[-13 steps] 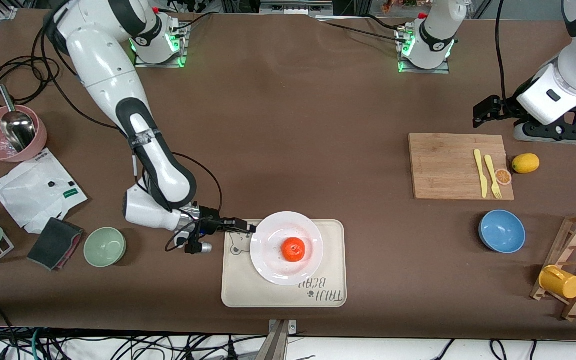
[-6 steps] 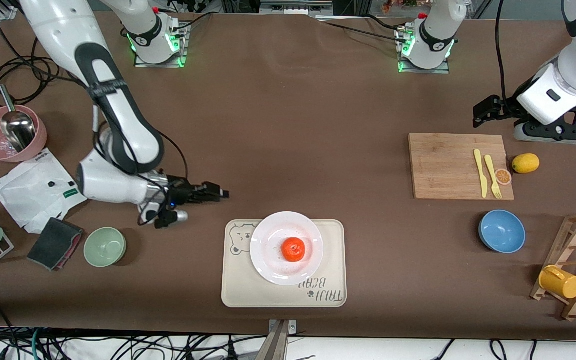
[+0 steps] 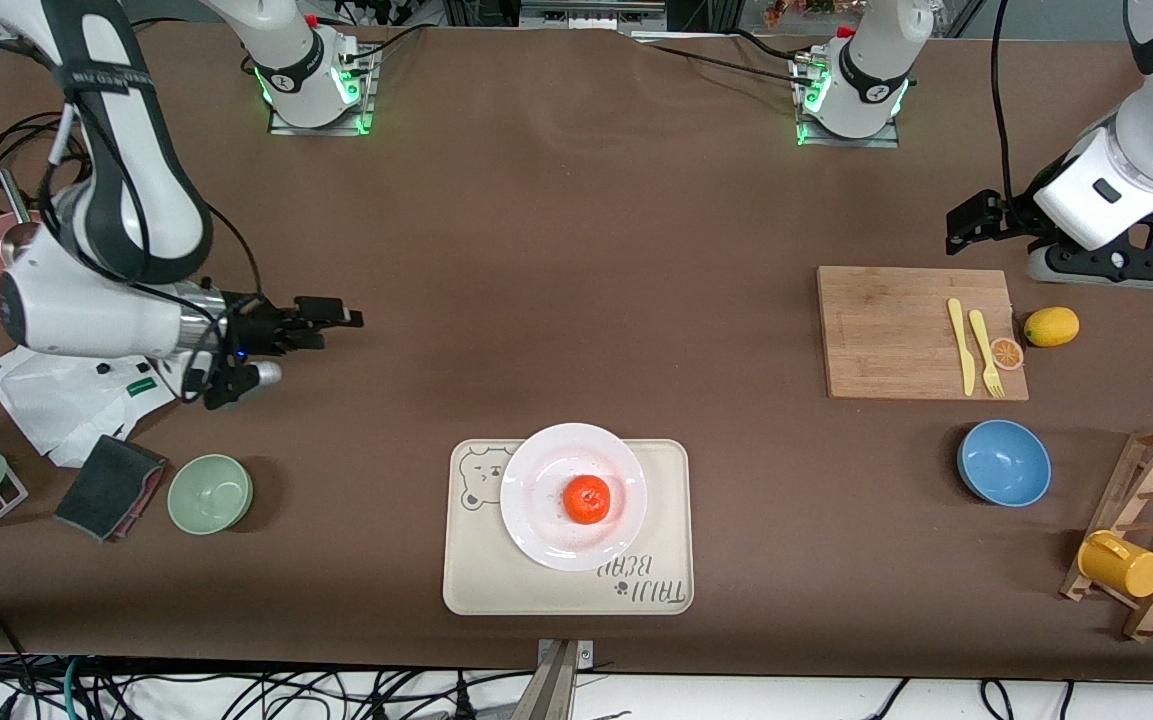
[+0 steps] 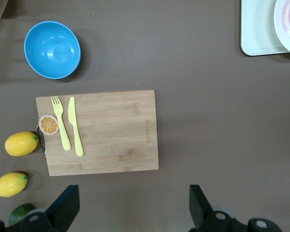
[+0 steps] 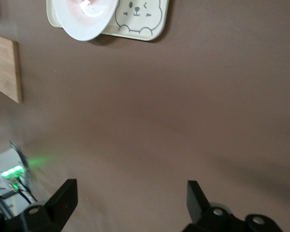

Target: Place orange and plate with both arms

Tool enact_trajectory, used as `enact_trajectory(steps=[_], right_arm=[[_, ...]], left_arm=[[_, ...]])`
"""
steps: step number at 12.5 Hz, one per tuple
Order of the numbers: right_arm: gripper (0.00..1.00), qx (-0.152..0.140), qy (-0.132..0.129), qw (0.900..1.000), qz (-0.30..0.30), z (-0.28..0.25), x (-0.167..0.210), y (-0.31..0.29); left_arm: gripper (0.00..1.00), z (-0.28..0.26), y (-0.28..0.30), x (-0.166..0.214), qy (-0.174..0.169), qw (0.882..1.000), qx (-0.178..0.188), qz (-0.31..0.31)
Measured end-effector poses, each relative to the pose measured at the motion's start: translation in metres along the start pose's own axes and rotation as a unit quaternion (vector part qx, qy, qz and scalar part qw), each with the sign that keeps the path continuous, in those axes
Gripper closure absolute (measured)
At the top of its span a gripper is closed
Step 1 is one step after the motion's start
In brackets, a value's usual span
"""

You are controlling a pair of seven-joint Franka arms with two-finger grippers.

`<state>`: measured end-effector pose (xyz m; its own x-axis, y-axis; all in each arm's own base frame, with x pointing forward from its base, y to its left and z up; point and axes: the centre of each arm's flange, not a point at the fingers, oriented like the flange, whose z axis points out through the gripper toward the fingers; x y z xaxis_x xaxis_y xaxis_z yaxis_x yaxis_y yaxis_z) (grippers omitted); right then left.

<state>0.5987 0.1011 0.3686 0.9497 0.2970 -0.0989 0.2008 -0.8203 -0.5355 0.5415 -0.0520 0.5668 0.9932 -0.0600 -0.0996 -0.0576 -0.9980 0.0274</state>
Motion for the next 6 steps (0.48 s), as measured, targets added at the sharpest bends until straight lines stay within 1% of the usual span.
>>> enact_trajectory(steps=[1,3,5,6], right_arm=[[0.00,-0.027,-0.004,1.000,-0.014,-0.016,-0.007,-0.005],[0.00,-0.094,-0.006,0.995,-0.040,-0.050,-0.021,-0.014],[0.00,-0.158,-0.003,0.987,-0.039,-0.083,-0.036,-0.025],[0.00,-0.183,-0.003,0.983,-0.030,-0.098,-0.042,-0.034]], left_arm=[[0.00,0.000,0.000,0.000,0.000,1.000,0.000,0.000],[0.00,0.000,0.000,0.000,-0.001,1.000,0.000,0.000],[0.00,0.000,0.000,0.000,-0.001,1.000,0.000,0.000],[0.00,0.000,0.000,0.000,-0.001,1.000,0.000,0.000]])
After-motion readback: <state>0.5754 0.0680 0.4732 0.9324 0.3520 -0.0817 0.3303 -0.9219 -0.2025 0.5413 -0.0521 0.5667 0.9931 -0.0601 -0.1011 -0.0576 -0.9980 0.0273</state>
